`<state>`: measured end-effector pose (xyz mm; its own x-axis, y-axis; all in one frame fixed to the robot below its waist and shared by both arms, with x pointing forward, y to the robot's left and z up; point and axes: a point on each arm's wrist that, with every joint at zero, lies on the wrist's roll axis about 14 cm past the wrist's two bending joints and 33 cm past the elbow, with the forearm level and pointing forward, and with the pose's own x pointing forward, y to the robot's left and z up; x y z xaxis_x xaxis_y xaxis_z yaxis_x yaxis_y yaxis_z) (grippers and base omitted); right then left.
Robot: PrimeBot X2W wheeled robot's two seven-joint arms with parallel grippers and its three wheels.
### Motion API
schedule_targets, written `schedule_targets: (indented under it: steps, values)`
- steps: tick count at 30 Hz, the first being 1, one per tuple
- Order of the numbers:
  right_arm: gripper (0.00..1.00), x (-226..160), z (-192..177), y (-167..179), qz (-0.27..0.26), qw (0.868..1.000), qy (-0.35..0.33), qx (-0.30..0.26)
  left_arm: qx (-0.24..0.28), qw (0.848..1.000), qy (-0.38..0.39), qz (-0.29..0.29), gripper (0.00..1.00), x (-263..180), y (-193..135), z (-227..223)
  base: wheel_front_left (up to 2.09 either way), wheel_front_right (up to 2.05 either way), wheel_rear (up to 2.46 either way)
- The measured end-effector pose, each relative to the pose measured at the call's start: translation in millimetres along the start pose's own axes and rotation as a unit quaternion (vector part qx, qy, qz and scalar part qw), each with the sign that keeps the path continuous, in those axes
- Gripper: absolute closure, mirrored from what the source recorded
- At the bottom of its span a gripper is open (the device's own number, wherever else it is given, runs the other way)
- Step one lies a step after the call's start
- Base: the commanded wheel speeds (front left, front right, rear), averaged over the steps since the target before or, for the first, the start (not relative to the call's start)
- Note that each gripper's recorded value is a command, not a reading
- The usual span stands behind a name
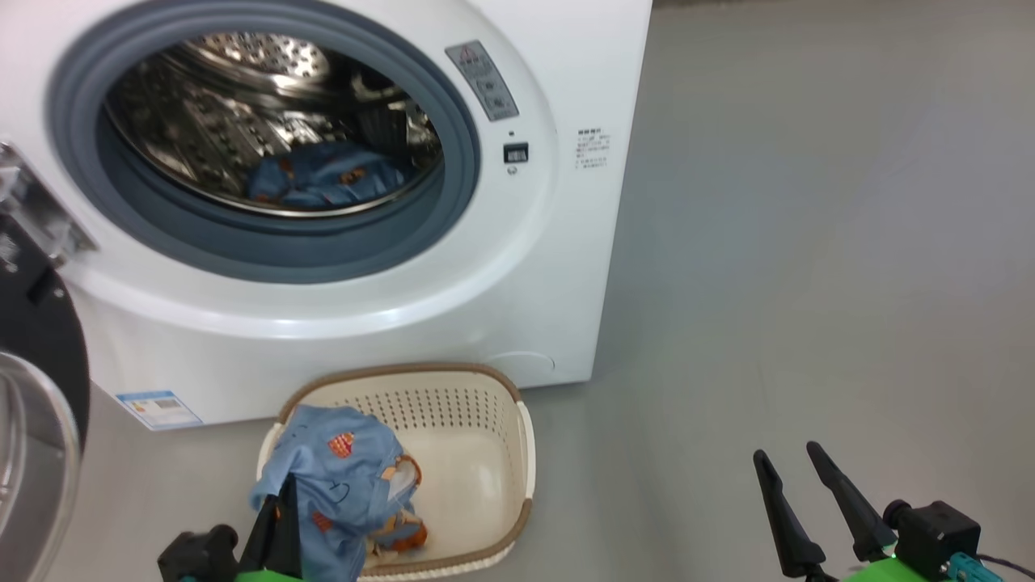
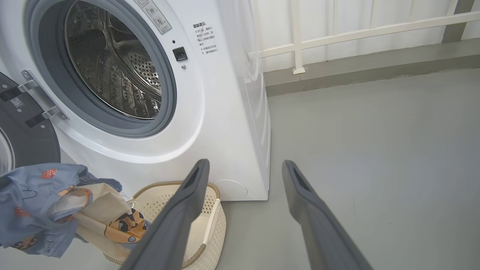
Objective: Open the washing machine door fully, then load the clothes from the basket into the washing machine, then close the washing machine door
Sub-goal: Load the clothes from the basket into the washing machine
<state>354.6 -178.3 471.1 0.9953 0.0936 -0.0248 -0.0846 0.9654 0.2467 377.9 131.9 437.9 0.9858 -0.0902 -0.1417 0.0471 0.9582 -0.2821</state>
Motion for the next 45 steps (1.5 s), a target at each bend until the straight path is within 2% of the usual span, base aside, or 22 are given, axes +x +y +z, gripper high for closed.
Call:
schedule_targets:
  steps: [8, 16, 33, 45]
  values:
    - [0.00, -9.0, 11.3, 7.3, 0.010, 1.000, -0.019, -0.005, -0.001, 0.998, -0.055, 0.005, 1.00, -23.8, -0.6, 31.3, 0.00, 0.00, 0.00]
    - [0.00, -10.1, 16.6, 10.5, 0.014, 1.000, -0.028, -0.004, 0.002, 0.996, -0.090, 0.004, 1.00, -28.9, -2.8, 53.1, 0.00, 0.00, 0.00]
    - [0.00, -10.4, 22.9, 16.6, 0.021, 0.999, -0.039, -0.002, 0.004, 0.993, -0.115, 0.008, 1.00, -41.9, -1.9, 67.1, 0.00, 0.00, 0.00]
    - [0.00, -10.3, 11.8, 19.2, 0.020, 1.000, -0.023, 0.005, 0.011, 0.992, -0.127, -0.020, 1.00, -25.0, -13.7, 77.4, 0.00, 0.00, 0.00]
